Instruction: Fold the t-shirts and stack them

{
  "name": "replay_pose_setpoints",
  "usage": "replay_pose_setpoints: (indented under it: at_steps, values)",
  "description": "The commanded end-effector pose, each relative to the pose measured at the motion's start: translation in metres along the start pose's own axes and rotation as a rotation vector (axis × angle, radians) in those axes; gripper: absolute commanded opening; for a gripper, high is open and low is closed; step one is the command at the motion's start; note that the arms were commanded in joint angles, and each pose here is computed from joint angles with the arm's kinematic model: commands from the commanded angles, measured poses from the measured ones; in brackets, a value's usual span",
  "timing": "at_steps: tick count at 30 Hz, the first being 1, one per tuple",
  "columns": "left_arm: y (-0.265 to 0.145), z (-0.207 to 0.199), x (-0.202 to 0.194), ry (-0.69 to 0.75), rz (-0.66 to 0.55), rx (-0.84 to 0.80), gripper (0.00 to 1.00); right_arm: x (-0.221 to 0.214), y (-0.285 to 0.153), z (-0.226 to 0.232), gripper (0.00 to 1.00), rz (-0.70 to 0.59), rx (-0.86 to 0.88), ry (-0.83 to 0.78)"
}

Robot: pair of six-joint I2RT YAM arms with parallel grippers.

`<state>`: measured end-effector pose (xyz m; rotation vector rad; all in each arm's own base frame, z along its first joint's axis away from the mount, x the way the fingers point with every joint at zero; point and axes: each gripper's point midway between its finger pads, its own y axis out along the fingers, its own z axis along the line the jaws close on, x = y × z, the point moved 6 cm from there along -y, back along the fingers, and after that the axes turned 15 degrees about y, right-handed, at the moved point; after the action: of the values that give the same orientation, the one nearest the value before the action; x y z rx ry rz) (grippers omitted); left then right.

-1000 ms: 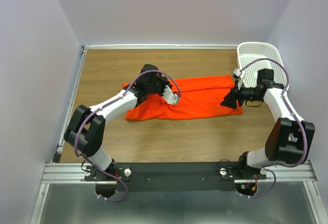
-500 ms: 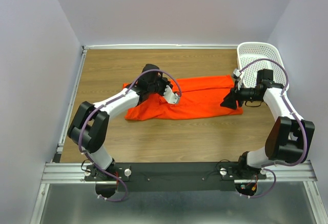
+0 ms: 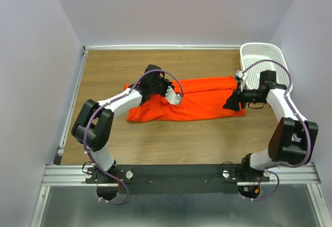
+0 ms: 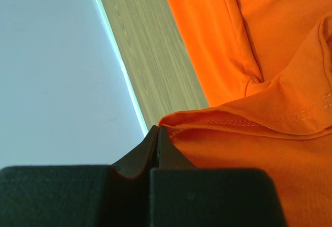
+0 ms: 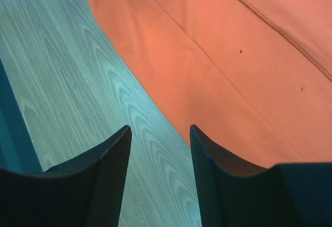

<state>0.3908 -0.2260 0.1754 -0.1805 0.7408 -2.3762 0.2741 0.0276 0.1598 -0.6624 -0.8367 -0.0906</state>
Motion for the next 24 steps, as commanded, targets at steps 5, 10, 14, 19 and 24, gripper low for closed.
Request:
replay_pose_setpoints:
  at_steps: [5,10,14,19,24]
  values:
    - [0.008,0.003,-0.021,-0.100,0.110,0.079,0.16,-0.003,0.000,0.002,0.57,-0.007,0.027,0.012]
    - [0.002,0.020,-0.043,-0.292,0.253,0.200,0.52,-0.003,0.001,0.004,0.61,-0.005,0.035,0.017]
    - [-0.027,0.048,-0.059,-0.451,0.301,0.332,0.70,-0.004,0.007,0.008,0.61,0.037,0.033,-0.016]
    - [-0.111,0.093,-0.077,-0.858,0.425,0.692,0.75,0.011,0.052,0.045,0.61,0.191,0.112,-0.239]
    - [-0.217,0.078,-0.077,-1.354,0.513,1.056,0.98,0.041,0.139,0.090,0.61,0.274,0.083,-0.391]
